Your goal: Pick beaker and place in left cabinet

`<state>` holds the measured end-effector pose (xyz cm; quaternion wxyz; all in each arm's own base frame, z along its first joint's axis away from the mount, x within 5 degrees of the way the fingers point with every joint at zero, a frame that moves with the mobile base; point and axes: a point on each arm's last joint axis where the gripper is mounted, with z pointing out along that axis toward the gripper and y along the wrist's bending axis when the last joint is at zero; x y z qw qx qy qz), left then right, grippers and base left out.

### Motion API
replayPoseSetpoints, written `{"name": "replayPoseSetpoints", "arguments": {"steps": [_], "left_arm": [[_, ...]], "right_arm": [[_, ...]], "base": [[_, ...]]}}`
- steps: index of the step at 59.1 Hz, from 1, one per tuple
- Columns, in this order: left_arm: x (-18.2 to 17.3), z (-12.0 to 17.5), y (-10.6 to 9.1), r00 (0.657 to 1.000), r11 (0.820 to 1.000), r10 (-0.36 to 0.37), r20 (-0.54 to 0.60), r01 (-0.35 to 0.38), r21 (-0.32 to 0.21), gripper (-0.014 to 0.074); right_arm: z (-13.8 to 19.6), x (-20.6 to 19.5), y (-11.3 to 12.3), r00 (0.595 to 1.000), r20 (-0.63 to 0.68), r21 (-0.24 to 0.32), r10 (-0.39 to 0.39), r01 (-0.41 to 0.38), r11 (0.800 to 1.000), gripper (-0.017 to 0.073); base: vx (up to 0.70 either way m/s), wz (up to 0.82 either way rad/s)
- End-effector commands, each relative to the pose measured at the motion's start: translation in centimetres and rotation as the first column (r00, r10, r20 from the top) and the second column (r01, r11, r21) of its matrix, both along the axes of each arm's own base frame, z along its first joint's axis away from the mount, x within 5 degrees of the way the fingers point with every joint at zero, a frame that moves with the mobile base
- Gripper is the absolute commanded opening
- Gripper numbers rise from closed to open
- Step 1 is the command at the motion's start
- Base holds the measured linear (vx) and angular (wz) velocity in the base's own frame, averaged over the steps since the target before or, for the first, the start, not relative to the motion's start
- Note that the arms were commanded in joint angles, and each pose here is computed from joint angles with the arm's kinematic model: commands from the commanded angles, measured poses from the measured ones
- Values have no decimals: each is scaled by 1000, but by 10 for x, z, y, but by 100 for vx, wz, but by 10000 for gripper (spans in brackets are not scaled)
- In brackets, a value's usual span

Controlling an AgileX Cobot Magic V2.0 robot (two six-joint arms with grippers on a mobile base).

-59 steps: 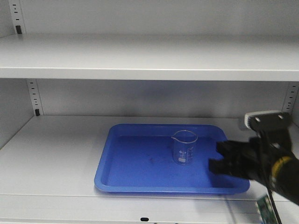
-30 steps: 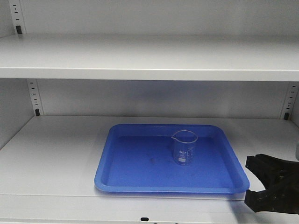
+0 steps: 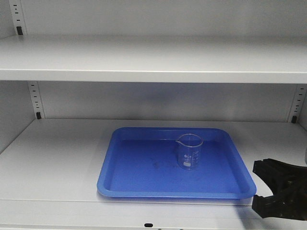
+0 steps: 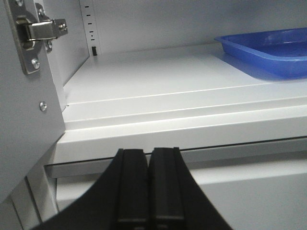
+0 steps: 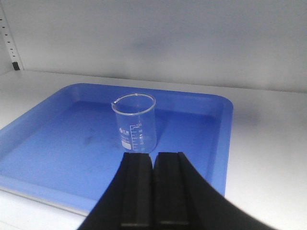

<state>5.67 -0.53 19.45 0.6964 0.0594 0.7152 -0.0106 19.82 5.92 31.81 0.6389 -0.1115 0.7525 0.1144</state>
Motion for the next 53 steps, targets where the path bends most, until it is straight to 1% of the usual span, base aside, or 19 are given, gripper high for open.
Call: {"name": "replayPoseSetpoints", "arguments": {"steps": [1,5,10,14,19,24,31,37,40,41,43,45,48,53], "left_arm": [[-1,4,-1,996,1000,-14,90,16,-15,-8],[-1,4,-1,996,1000,-14,90,16,-15,-8],[-1,4,-1,996,1000,-14,90,16,-15,-8],[-1,4,-1,996,1000,-14,90,16,-15,-8],[-1,4,-1,996,1000,-14,90,16,-15,-8],[-1,4,-1,996,1000,-14,90,16,-15,-8],[-1,4,-1,996,1000,-14,90,16,-15,-8],[-1,4,-1,996,1000,-14,90,16,-15,-8],[-1,4,-1,996,1000,-14,90,16,-15,-8],[-1,4,-1,996,1000,-14,90,16,-15,-8],[-1,4,-1,996,1000,-14,90,16,-15,-8],[-1,4,-1,996,1000,-14,90,16,-15,-8],[-1,4,-1,996,1000,-14,90,16,-15,-8],[-1,4,-1,996,1000,-14,92,16,-15,-8]], "right_arm": [[23,-10,-4,996,92,51,-12,7,999,-8],[29,-20,-12,994,97,44,-55,51,998,-8],[30,-32,-27,988,69,33,-138,136,990,-8],[25,-44,-39,978,66,37,-197,195,980,-8],[6,-64,-49,963,94,47,-252,248,968,-8],[-17,-83,-53,953,147,29,-265,263,964,-8],[-60,-106,-53,950,194,1,-245,250,968,-8],[-95,-124,-53,942,241,14,-234,237,971,-8],[-107,-130,-53,935,264,40,-237,235,971,-8],[-108,-134,-54,928,282,54,-242,237,970,-8],[-110,-137,-55,934,245,69,-258,249,966,-8],[-109,-141,-56,929,261,80,-264,252,964,-8],[-109,-144,-56,921,284,74,-267,257,964,-8],[-111,-142,-56,926,271,64,-264,256,965,-8]], "base": [[0,0],[0,0],[0,0],[0,0],[0,0],[0,0],[0,0],[0,0],[0,0],[0,0],[0,0],[0,0],[0,0],[0,0]]}}
